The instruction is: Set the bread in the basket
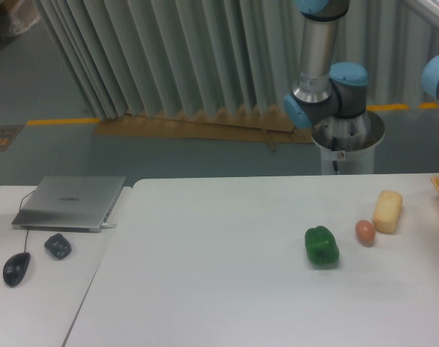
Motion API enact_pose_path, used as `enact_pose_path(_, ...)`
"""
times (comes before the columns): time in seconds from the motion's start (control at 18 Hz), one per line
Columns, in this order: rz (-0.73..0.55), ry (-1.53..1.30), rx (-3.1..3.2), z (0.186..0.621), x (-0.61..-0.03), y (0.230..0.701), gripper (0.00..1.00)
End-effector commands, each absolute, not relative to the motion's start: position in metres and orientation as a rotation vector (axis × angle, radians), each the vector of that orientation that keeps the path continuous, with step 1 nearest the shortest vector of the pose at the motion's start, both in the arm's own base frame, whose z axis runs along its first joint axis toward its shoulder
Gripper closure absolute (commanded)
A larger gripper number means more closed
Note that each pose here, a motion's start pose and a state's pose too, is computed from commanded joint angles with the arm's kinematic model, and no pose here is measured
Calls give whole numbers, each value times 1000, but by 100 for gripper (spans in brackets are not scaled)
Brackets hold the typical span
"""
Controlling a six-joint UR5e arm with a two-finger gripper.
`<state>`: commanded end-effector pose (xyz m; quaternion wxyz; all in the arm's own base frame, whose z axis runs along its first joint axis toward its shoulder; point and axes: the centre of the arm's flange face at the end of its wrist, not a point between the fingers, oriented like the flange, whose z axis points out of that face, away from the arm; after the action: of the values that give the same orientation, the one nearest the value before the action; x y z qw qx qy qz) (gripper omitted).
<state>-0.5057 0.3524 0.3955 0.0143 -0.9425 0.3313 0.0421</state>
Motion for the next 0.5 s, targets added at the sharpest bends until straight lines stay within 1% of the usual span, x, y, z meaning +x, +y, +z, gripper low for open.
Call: enact_pose_path(0.5, 121, 1006, -2932, 393, -511, 343, 0)
